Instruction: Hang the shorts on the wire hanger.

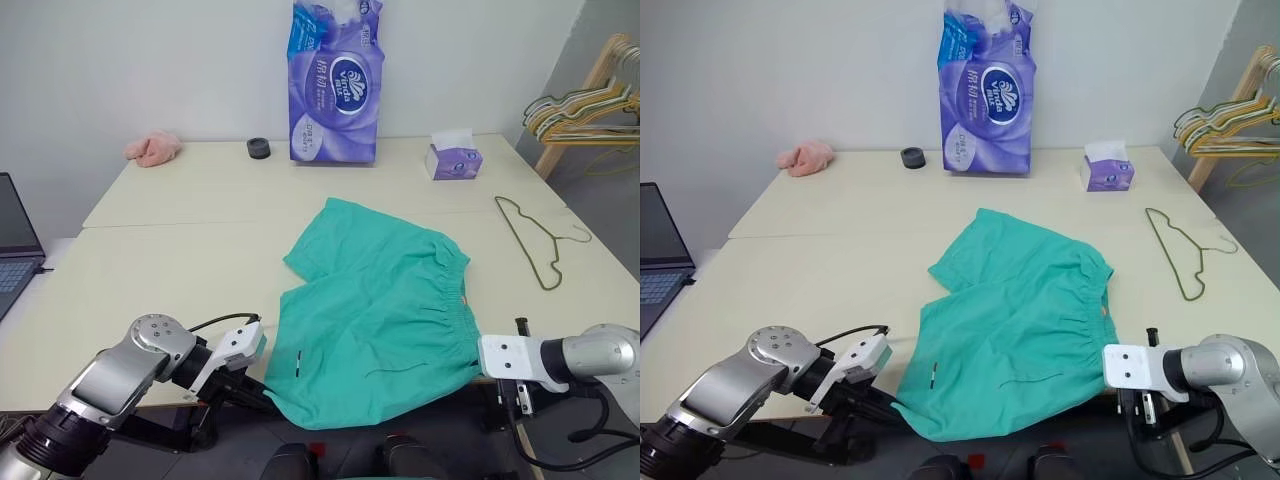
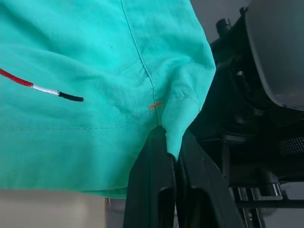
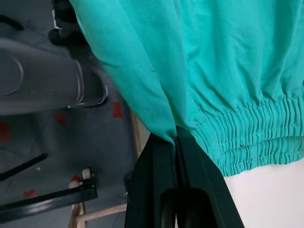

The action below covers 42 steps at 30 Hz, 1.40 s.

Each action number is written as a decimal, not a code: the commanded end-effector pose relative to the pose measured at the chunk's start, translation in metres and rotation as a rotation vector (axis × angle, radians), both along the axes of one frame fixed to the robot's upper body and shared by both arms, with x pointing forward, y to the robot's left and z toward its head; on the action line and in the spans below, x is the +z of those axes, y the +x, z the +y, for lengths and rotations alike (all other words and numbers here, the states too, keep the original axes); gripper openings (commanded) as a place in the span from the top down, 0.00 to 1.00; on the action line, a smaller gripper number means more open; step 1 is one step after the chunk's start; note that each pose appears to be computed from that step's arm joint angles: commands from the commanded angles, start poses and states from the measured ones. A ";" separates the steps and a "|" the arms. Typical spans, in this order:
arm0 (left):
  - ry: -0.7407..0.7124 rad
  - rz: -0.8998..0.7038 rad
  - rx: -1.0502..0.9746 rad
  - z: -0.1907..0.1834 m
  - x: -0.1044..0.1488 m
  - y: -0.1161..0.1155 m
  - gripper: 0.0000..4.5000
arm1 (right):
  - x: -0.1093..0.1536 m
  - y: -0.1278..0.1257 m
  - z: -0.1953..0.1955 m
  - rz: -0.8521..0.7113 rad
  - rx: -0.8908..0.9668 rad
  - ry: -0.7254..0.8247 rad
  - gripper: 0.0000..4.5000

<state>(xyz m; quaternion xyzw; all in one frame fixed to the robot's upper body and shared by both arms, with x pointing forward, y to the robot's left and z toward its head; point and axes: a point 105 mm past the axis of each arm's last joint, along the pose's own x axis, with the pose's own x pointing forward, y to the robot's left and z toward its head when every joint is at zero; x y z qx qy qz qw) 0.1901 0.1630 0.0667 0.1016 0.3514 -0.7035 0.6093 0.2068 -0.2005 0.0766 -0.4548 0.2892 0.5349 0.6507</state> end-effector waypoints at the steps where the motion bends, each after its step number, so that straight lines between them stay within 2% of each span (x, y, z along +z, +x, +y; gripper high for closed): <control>1: -0.011 -0.001 -0.024 -0.003 0.007 -0.005 1.00 | 0.009 -0.003 0.007 -0.019 0.074 0.004 0.99; 4: -0.020 -0.009 -0.022 -0.007 0.008 -0.006 1.00 | 0.011 0.010 0.013 -0.115 0.080 0.008 0.99; 6: -0.014 -0.011 -0.015 -0.010 0.006 -0.006 1.00 | 0.010 0.003 0.015 -0.054 0.080 0.030 0.99; 7: -0.016 -0.003 -0.013 -0.011 0.007 -0.007 0.90 | 0.010 0.000 0.015 -0.032 0.089 0.028 0.90; 8: -0.019 0.002 -0.008 -0.012 0.007 -0.008 0.86 | 0.010 -0.003 0.014 -0.011 0.094 0.023 0.86; 14: -0.034 0.006 0.004 -0.015 0.011 -0.009 0.46 | 0.017 -0.009 0.007 0.025 0.112 0.007 0.41; 19: -0.100 0.011 0.048 -0.019 0.021 -0.006 0.13 | 0.038 0.001 -0.002 0.002 0.046 0.074 0.04; 20: -0.134 0.001 0.083 -0.021 0.026 -0.001 0.06 | 0.048 0.008 -0.005 -0.021 0.001 0.119 0.00; 21: -0.166 -0.011 0.121 -0.022 0.032 0.007 0.00 | 0.059 0.016 -0.008 -0.052 -0.052 0.170 0.00; 24: -0.207 -0.094 0.237 -0.020 0.039 0.033 0.00 | 0.084 0.046 -0.023 -0.204 -0.247 0.309 0.00; 28: -0.262 -0.221 0.333 -0.026 0.057 0.063 0.00 | 0.095 0.070 -0.048 -0.320 -0.546 0.482 0.00; 30: -0.299 -0.283 0.351 -0.032 0.067 0.072 0.00 | 0.097 0.077 -0.057 -0.382 -0.635 0.530 0.00; 34: -0.316 -0.492 0.418 -0.054 0.082 0.104 0.00 | 0.083 0.107 -0.105 -0.470 -1.070 0.580 0.00; 36: -0.318 -0.559 0.422 -0.065 0.086 0.113 0.00 | 0.081 0.120 -0.122 -0.516 -1.202 0.595 0.00; 39: -0.353 -0.586 0.407 -0.082 0.091 0.118 0.00 | 0.079 0.135 -0.143 -0.562 -1.336 0.624 0.00; 42: -0.380 -0.644 0.387 -0.098 0.094 0.122 0.00 | 0.061 0.143 -0.152 -0.498 -1.376 0.586 0.00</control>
